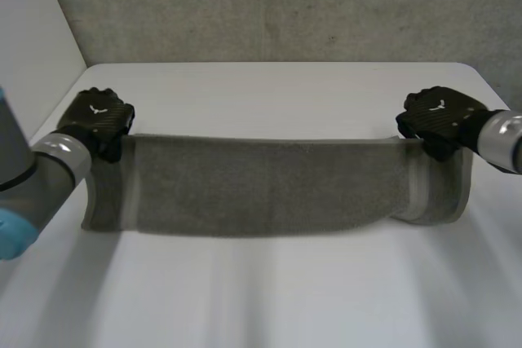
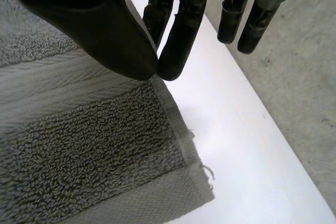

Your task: Fold the towel.

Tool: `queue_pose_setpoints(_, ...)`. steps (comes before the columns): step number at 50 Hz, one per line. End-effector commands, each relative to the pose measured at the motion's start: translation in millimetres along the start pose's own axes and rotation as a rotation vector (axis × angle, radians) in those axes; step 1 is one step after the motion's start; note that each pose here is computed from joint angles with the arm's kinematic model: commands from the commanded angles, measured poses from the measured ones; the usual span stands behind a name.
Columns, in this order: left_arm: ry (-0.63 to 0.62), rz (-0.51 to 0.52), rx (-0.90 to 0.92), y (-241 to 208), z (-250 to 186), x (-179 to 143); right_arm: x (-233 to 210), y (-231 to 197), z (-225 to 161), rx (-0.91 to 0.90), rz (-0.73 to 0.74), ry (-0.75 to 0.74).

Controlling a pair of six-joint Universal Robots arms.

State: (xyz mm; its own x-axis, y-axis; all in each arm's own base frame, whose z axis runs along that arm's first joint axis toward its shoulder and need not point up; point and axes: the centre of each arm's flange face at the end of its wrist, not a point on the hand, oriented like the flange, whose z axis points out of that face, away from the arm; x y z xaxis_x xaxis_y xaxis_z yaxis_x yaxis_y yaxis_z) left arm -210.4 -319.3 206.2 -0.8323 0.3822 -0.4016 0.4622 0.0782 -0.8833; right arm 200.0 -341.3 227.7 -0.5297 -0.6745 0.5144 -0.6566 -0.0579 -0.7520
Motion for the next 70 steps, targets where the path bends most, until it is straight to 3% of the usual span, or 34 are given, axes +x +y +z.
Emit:
queue_pose_setpoints(1, 0.023, -0.005, -0.043, 23, 40, 7, -1, 8, 49, 0.003, -0.010, 0.027)
queue_pose_setpoints(14, 0.004, 0.006, -0.013, 43, 83, 12, -3, 22, 117, 0.118, -0.025, 0.170)
queue_pose_setpoints(34, -0.031, 0.014, 0.041, 52, 97, 13, -18, 32, 143, 0.155, -0.043, 0.181)
queue_pose_setpoints(39, -0.034, 0.011, 0.038, 49, 93, 12, -8, 21, 135, 0.172, -0.027, 0.215)
queue_pose_setpoints(46, -0.063, -0.001, 0.070, 20, 61, -4, 13, -22, 75, 0.227, 0.119, 0.253)
queue_pose_setpoints(55, -0.076, -0.036, 0.107, -4, 11, -11, 0, -11, 20, 0.141, 0.256, 0.234)
queue_pose_setpoints(60, -0.064, -0.141, 0.112, -7, -13, -8, -22, 23, -1, 0.020, 0.317, 0.194)
queue_pose_setpoints(65, -0.021, -0.324, 0.077, 4, -26, 6, -31, 45, -3, -0.024, 0.322, 0.164)
queue_pose_setpoints(70, -0.008, -0.393, 0.049, 12, -27, 11, -37, 65, 5, -0.023, 0.306, 0.138)
